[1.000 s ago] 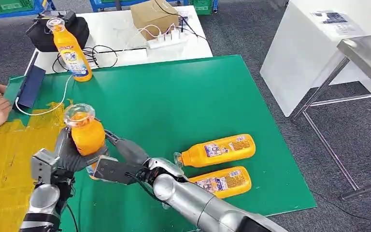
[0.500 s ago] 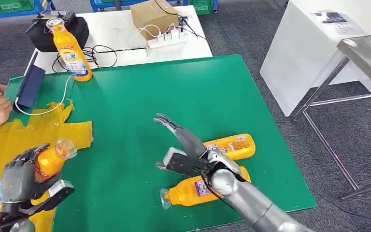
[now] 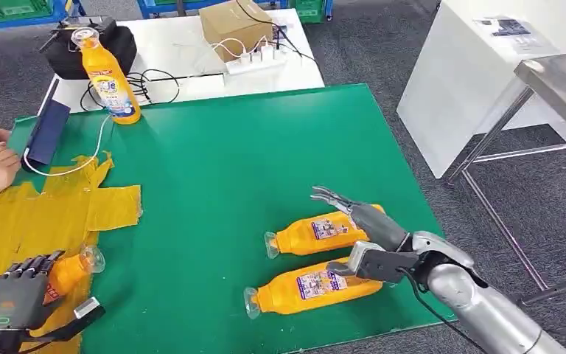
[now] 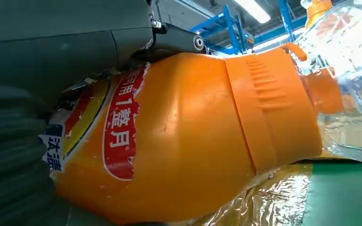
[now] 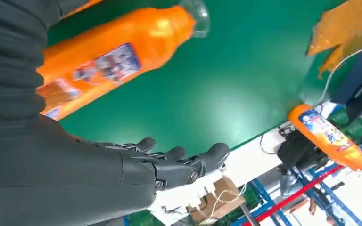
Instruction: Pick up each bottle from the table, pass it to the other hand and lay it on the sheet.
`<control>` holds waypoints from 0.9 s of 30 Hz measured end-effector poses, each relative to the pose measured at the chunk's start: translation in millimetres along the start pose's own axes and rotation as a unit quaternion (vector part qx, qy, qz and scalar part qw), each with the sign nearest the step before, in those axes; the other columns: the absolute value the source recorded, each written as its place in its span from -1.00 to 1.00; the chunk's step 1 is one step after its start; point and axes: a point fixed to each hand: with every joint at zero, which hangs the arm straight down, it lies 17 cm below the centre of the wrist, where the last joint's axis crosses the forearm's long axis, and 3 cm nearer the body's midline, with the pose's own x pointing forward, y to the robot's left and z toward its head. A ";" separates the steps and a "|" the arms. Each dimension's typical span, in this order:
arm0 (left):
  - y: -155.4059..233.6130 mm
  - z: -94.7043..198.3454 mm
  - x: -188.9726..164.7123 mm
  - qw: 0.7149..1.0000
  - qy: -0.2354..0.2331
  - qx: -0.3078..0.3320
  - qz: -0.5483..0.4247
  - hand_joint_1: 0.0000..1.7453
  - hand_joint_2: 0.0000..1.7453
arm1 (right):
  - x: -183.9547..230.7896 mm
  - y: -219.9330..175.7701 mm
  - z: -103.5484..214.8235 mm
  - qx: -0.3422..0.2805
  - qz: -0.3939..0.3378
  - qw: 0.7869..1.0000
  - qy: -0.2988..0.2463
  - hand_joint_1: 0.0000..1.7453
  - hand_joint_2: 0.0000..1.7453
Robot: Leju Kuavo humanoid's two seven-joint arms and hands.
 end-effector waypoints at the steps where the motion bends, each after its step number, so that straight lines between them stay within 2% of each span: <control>1: -1.1 -0.7 -1.7 1.000 0.000 -0.002 -0.001 1.00 1.00 | 0.4 -2.7 3.1 0.000 0.004 1.000 0.000 -1.00 1.00; 14: -6.9 -3.8 -2.8 1.000 -0.002 -0.011 -0.001 1.00 1.00 | 3.2 -9.3 15.2 0.005 0.023 1.000 -0.001 -1.00 1.00; 15: -7.0 -3.8 -3.0 1.000 -0.002 -0.011 -0.001 0.32 1.00 | 3.6 -9.4 15.4 0.005 0.023 1.000 -0.002 -1.00 1.00; 16: -7.5 -3.9 -2.7 1.000 -0.002 -0.012 -0.001 -1.00 1.00 | 3.6 -8.8 15.7 0.008 0.023 1.000 -0.002 -1.00 1.00; 20: -10.9 -4.7 6.2 0.999 -0.029 -0.018 0.003 -1.00 1.00 | -4.2 -4.4 33.3 0.062 -0.021 0.997 0.027 -1.00 1.00; 22: -12.8 -4.6 10.0 0.999 -0.043 -0.020 0.017 -1.00 1.00 | -5.0 -14.2 47.5 0.090 -0.039 0.994 0.041 -1.00 1.00; 27: -11.8 -4.1 13.0 0.995 -0.062 -0.019 0.070 -1.00 1.00 | -6.1 -35.5 70.1 0.130 -0.002 0.989 0.072 -1.00 1.00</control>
